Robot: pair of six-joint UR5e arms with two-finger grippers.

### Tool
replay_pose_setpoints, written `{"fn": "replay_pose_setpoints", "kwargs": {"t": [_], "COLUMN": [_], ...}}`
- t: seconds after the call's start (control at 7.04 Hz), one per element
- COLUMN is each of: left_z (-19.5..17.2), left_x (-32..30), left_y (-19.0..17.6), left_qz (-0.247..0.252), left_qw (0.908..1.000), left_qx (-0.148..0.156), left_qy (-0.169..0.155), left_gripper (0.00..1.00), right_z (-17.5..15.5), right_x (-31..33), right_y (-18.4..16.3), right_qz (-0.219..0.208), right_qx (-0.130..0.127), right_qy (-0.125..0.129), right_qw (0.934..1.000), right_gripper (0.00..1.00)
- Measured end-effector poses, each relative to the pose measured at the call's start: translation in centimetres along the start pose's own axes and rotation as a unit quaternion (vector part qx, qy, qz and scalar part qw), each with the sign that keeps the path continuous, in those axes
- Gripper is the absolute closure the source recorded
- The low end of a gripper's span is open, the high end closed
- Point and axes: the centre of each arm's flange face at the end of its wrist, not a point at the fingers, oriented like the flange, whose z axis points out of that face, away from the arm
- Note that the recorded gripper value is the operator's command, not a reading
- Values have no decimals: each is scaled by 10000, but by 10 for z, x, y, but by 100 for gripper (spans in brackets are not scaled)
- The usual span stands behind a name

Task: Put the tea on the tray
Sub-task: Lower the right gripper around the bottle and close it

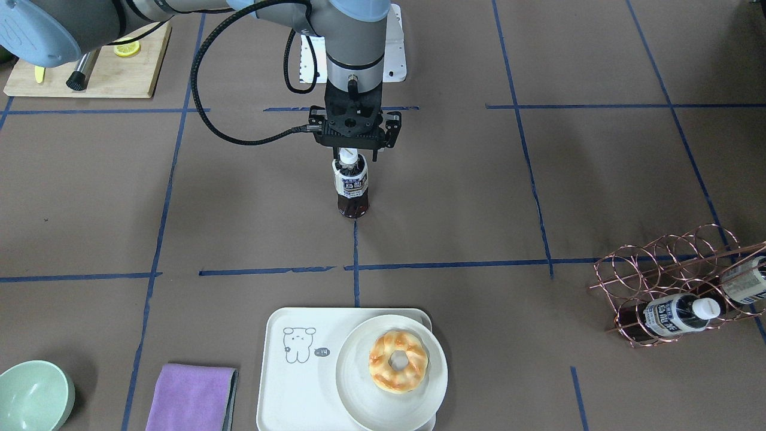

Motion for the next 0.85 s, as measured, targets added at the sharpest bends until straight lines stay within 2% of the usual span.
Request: {"fn": "replay_pose_setpoints", "kwargs": {"t": [0.28,0.43,0.71,0.85], "left_z": [0,-1,-1,0], "left_x": [0,0,0,-1], "left_y": [0,-1,-1,0], "left_qz": [0,1,0,-7], "left_qw": [10000,10000,10000,10000], "left_qx": [5,7,4,-3], "left_qy": [-1,-3,-8,-7], "left_gripper": [0,0,0,0], "right_z": [0,0,-2,-4], "right_x": [6,9,11,10], "right_y": [-5,-7,-8,-8], "right_qz": [-2,-5,-16,-5], "right_qx": [12,16,23,31], "right_qy": [23,32,19,2], "right_qw": [10000,10000,10000,10000], "right_gripper": [37,56,100,100]}}
